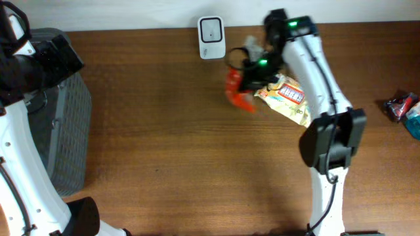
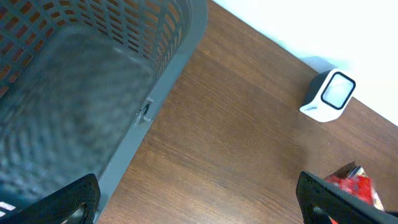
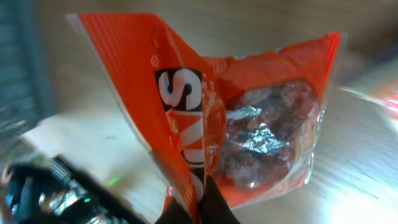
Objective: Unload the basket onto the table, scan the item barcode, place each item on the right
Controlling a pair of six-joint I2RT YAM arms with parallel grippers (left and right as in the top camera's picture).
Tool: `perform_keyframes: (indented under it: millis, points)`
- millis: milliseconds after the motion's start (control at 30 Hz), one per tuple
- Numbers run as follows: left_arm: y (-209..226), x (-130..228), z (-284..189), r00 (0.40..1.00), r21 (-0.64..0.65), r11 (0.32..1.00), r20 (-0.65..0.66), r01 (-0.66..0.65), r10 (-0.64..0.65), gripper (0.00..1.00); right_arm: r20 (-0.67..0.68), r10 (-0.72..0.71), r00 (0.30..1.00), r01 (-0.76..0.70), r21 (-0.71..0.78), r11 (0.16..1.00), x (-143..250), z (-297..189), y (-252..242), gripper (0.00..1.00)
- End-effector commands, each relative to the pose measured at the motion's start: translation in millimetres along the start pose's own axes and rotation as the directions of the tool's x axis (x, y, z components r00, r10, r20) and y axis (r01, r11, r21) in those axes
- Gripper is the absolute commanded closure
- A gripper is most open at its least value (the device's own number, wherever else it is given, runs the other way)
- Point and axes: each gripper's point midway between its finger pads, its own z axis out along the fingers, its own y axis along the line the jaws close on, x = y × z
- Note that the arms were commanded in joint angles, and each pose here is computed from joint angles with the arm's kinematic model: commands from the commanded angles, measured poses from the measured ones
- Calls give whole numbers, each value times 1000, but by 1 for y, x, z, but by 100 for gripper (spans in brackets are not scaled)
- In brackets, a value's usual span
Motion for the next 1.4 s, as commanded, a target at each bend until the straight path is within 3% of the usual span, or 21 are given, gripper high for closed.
perform_keyframes:
  millis: [0, 267, 400, 667, 800, 1000, 1100, 1200, 1267, 1367]
  points:
    - [2, -2, -1, 1000, -1, 1000, 6, 18, -18, 1, 29, -87, 996, 92, -230, 969, -8, 26, 89, 96]
    - [2, -2, -1, 1000, -1, 1000, 6, 18, -18, 1, 7, 112, 994, -103, -330, 938, -14, 115, 158, 96]
    - [2, -2, -1, 1000, -1, 1000, 5, 18, -18, 1, -49, 65, 997, -81, -563, 822, -11, 121, 202, 96]
    - [2, -2, -1, 1000, -1, 1000, 6, 18, -18, 1, -87, 162, 983, -183, -546, 818, -15, 128, 170, 96]
    - [2, -2, -1, 1000, -1, 1000, 6, 18, -18, 1, -170, 356, 919, -394, -446, 804, 0, 156, 103, 96]
    - [2, -2, -1, 1000, -1, 1000, 6, 18, -18, 1, -45, 330, 943, -320, -393, 862, -11, 128, 25, 96]
    - [2, -2, -1, 1000, -1, 1000, 6, 18, -18, 1, -30, 304, 952, -293, -376, 879, -12, 112, 15, 96]
    - [2, -2, -1, 1000, -1, 1000, 6, 18, -18, 1, 2, 245, 969, -242, -157, 957, -3, 99, 1, 96]
    - [2, -2, -1, 1000, -1, 1000, 6, 18, -18, 1, 22, 173, 985, -173, 0, 985, 0, 91, 1, 87]
    - [2, -2, -1, 1000, -1, 1000, 6, 18, -18, 1, 50, 64, 997, -75, 261, 962, 1, 69, 6, 56]
